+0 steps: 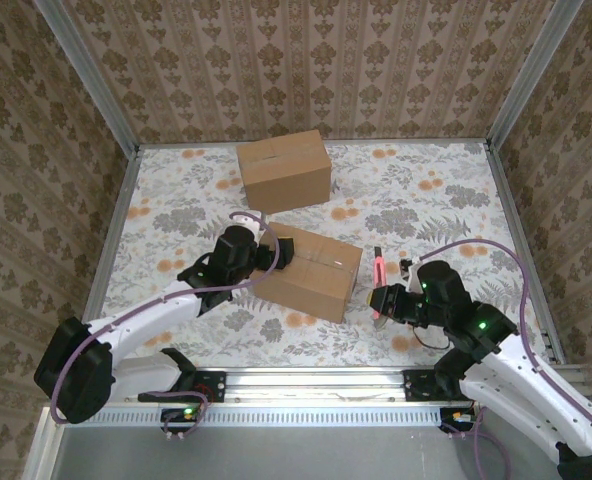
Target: Unpack the express box
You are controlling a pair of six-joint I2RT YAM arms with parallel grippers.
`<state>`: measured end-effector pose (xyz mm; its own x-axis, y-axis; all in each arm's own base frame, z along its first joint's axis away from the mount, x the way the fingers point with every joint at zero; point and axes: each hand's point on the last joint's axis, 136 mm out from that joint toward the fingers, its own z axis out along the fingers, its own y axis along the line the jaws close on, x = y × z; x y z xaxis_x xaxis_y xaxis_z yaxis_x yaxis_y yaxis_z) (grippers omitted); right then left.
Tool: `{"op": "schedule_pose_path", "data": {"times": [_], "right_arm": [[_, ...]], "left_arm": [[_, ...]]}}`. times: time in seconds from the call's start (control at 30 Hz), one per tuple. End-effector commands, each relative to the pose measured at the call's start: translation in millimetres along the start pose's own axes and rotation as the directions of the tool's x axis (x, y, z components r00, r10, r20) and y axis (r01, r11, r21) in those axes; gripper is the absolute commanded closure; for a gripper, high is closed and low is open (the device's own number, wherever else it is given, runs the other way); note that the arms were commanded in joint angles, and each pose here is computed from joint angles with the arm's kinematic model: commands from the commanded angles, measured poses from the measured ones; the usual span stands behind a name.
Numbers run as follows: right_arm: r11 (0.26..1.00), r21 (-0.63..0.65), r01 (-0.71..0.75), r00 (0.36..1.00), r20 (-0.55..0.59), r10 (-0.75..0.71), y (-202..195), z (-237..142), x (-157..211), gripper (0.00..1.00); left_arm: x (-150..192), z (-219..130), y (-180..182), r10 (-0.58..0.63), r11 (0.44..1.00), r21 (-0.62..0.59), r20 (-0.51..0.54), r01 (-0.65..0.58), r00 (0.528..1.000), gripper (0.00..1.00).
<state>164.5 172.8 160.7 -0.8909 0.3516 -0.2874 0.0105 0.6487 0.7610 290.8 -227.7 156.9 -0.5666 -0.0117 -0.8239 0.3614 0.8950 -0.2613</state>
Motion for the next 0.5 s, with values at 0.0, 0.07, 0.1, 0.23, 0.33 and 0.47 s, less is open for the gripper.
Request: {"op": "schedule_pose_path", "data": {"times": [0.0, 0.07, 0.1, 0.23, 0.33, 0.47], "right_arm": [[0.997, -0.076, 0.032, 0.999, -0.038, -0.035, 16.0, -0.1, 5.2, 1.00], [0.996, -0.075, 0.038, 0.997, -0.064, -0.043, 15.5, -2.9, 10.9, 1.00], [0.996, -0.081, 0.041, 0.996, -0.075, -0.047, 15.9, -4.4, 13.8, 1.00], [0.997, -0.075, 0.027, 0.992, -0.121, -0.036, 9.9, -11.5, 27.5, 1.00], [0.995, -0.094, 0.016, 0.990, -0.139, -0.029, 9.7, -16.0, 34.3, 1.00], [0.991, -0.134, -0.008, 0.987, -0.163, -0.014, 12.8, -13.6, 39.5, 1.00]], "left_arm": [[95.0, 2.4, 40.0, 0.051, 0.989, -0.118, -0.320, -0.093, 0.946, 0.00], [95.1, 2.5, 40.3, 0.051, 0.988, -0.119, -0.322, -0.094, 0.945, 0.00], [94.9, 2.5, 40.4, 0.050, 0.988, -0.120, -0.321, -0.093, 0.946, 0.00], [94.7, 2.3, 40.2, 0.047, 0.989, -0.121, -0.320, -0.090, 0.946, 0.00], [95.9, 2.3, 41.7, 0.041, 0.988, -0.127, -0.320, -0.085, 0.947, 0.00], [97.2, 3.1, 41.5, 0.036, 0.989, -0.126, -0.320, -0.080, 0.947, 0.00]]}}
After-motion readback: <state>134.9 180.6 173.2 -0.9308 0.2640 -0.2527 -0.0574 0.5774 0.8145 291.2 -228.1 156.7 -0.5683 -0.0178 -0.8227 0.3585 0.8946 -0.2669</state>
